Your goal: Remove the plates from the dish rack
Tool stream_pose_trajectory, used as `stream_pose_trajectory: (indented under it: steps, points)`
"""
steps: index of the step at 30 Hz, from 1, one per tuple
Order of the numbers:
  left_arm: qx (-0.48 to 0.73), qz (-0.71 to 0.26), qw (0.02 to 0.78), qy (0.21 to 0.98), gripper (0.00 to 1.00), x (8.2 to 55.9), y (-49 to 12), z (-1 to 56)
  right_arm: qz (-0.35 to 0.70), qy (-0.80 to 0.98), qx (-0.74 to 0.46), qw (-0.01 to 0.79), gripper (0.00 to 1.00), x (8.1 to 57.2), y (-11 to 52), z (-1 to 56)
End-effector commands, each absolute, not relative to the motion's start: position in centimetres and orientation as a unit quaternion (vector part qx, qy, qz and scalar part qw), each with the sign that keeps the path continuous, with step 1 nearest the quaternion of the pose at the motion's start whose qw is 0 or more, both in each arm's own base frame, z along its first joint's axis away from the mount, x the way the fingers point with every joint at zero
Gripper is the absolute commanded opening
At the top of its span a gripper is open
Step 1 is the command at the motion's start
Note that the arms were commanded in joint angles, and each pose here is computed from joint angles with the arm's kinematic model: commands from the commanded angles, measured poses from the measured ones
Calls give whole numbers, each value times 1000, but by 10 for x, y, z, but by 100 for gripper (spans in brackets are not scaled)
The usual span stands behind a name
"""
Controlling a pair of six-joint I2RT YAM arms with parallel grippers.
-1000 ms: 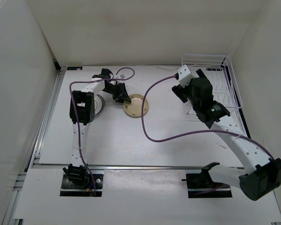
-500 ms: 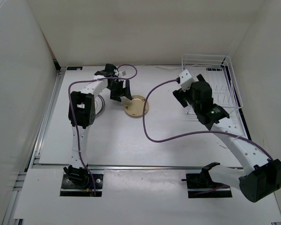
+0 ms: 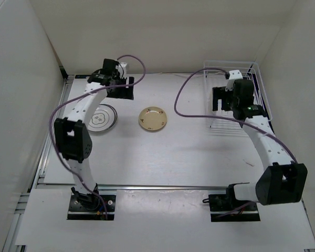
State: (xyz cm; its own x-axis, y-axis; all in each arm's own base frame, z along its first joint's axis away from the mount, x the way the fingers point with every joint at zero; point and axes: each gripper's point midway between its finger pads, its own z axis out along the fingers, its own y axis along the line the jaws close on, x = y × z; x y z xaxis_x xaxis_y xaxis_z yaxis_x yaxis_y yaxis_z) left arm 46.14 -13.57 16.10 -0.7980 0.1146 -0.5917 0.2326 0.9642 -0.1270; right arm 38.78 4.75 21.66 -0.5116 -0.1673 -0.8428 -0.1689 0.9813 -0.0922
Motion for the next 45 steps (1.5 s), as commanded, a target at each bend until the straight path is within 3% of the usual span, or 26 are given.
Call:
stream_pose_trajectory:
  steps: [1,5,9,24,33,39,42,45]
  points:
    - [155,-101,393,901,91,434,-132,242,97,860,-40,500,95,405,68,245]
    - [185,-87,418,885,91,404,-121,265,132,864,-21,485,87,425,71,242]
    - [190,-60,425,883,93,381,-105,269,147,866,-25,478,67,439,78,239]
    - [208,-63,426,878,95,356,-101,271,114,888,-24,445,56,469,70,189]
    - [208,-63,422,880,95,354,-101,270,111,893,-27,436,39,483,70,173]
    - [208,-63,418,882,96,356,-101,266,107,897,-35,428,38,492,70,162]
    - [209,-62,410,886,96,355,-101,262,105,896,-39,430,34,495,70,162]
    - [209,-62,406,888,96,357,-102,258,104,896,-39,430,20,497,70,160]
